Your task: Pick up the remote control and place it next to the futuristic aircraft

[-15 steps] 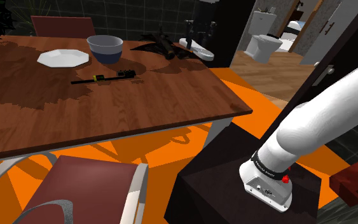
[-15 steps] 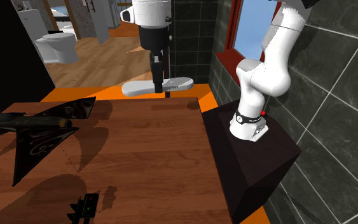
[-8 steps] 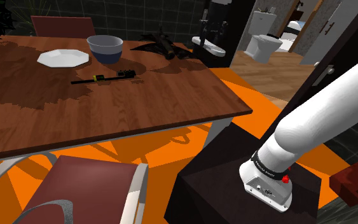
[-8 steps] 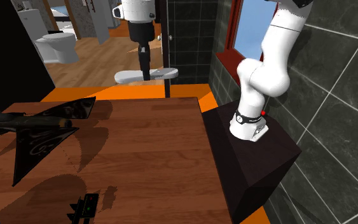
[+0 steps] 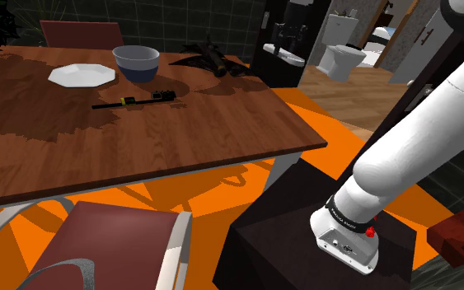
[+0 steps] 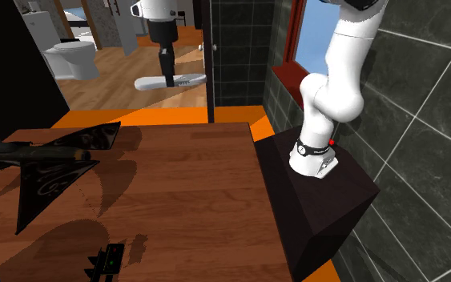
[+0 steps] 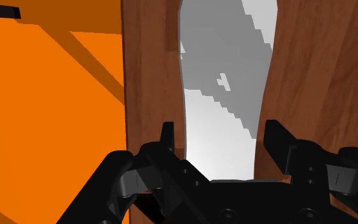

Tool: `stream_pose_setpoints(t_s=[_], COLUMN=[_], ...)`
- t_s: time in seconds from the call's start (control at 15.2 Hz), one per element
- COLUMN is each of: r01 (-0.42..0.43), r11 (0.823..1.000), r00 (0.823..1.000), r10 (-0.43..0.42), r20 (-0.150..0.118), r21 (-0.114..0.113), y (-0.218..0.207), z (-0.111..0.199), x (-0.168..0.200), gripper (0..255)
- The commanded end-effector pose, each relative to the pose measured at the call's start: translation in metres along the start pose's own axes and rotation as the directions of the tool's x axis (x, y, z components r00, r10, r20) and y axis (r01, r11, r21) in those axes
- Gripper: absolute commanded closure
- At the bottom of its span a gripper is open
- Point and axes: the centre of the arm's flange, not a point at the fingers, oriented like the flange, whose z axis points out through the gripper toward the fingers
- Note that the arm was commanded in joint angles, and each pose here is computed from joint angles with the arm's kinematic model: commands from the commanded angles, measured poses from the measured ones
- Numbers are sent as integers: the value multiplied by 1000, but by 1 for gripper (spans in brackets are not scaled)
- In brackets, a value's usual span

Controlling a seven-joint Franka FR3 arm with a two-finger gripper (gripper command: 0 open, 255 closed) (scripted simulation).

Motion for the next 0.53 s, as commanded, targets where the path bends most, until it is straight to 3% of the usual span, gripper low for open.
stream_pose_setpoints(t_s=[0.0,0.2,0.46], r01=[2,2,2], r11=[1000,1000,1000], r00=[1000,1000,1000], r10=[-2,-2,-2], r20=[-1,-1,-1], r21=[0,0,0], y=[25,60,60], z=[1,2,23], x=[8,23,23], gripper=[255,255,255])
